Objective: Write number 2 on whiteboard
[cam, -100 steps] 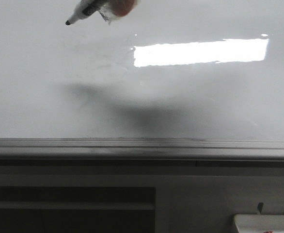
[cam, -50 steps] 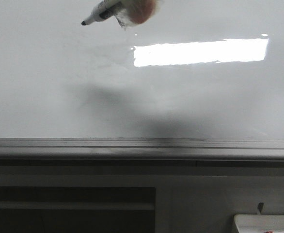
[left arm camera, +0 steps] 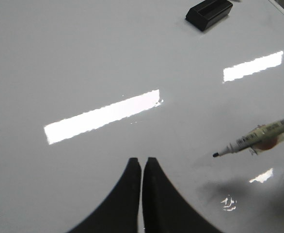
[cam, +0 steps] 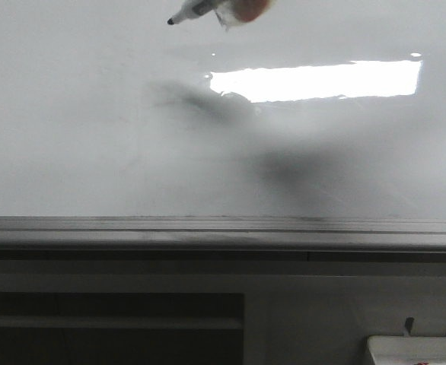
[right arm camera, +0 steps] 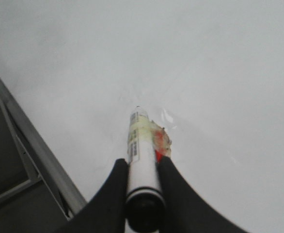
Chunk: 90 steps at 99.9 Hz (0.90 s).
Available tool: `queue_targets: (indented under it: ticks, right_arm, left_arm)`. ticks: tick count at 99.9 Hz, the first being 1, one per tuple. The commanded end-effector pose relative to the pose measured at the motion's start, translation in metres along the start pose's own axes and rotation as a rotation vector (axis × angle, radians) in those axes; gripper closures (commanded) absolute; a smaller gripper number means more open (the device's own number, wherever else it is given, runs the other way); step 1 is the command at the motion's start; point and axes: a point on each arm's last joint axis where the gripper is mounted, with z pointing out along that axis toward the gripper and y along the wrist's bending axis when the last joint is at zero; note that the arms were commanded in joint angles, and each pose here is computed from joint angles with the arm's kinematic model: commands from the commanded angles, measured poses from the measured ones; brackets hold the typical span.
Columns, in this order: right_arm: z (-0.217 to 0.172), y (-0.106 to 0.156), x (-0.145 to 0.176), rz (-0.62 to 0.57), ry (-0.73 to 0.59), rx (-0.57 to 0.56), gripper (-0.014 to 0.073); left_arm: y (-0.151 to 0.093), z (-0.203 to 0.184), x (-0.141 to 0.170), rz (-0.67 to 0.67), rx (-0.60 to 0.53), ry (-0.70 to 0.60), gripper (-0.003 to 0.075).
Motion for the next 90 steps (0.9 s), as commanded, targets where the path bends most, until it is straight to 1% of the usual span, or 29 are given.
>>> queue_targets:
  ticks: [1,12,33,58,75,90]
  right_arm:
    - [0.001,-0.007,-0.024,0.011,-0.096,0.035,0.0672]
    - [0.011,-0.007,-0.026,0.009,-0.056,0.026,0.0672]
    - [0.030,-0.008,-0.029,0.008,-0.021,0.021,0.0672]
    - [0.045,-0.012,-0.032,-0.006,-0.003,0.031,0.0672]
    - [0.043,-0.021,-0.035,-0.003,-0.029,0.068,0.0672]
    - [0.029,-0.026,-0.039,-0.014,-0.025,0.087,0.0661]
  left_arm:
    - [0.001,0.000,-0.015,-0.022,0.006,-0.096,0.0741]
    - [0.001,0.000,-0.015,-0.022,0.006,-0.094,0.0741]
    - [0.001,0.000,-0.015,-0.022,0.006,-0.096,0.0741]
    - [0.001,0.000,-0.015,-0.022,0.006,-0.096,0.0741]
    - [0.001,0.000,-0.015,-0.022,0.006,-0.096,0.0741]
    - [0.001,0.000,-0.015,-0.022,0.006,-0.096,0.0741]
